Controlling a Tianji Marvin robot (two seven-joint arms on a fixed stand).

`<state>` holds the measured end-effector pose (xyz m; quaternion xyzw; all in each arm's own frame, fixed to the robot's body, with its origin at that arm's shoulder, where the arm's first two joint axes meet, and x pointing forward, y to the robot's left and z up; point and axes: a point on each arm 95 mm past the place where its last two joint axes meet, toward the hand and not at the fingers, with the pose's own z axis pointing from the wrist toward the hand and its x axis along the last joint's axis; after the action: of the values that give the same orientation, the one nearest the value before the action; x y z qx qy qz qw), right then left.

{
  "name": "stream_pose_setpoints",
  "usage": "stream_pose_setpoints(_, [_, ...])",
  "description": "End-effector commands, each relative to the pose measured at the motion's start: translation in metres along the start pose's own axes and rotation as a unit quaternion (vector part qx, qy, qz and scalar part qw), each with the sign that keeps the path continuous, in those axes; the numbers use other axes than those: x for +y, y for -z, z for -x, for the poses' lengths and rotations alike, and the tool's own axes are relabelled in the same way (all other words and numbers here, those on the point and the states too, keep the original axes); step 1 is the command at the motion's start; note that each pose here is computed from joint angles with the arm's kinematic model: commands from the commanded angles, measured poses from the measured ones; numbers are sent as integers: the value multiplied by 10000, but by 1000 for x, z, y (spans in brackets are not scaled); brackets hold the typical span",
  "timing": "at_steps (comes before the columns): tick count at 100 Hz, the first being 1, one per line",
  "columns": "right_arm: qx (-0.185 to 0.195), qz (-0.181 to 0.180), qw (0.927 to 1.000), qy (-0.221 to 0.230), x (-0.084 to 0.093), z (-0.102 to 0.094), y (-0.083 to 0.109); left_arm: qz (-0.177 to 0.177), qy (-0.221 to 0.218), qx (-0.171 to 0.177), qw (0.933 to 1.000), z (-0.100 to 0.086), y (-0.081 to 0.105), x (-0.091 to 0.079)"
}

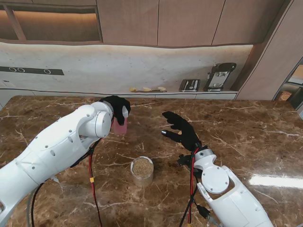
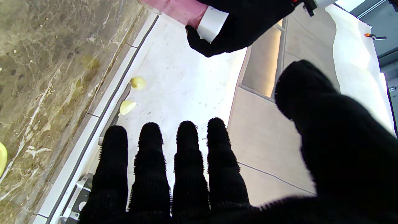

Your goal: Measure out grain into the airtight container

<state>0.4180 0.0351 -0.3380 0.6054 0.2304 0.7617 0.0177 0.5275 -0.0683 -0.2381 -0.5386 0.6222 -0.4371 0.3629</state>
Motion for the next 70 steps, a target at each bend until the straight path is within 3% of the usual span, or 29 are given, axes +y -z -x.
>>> stream_pose_setpoints(1, [-77,-43,10000,-42,-2,4,2,87,77,-130,9998,4,-5,16])
stream_pose_setpoints(33, [-103,-93,9999,-75,-1,5,2,-259,616,-748,9950,16,-17,46])
stream_pose_setpoints(70, [-120,-117,9998,-67,-2,5,1,-107,827,-1107,9904,25,-18,60])
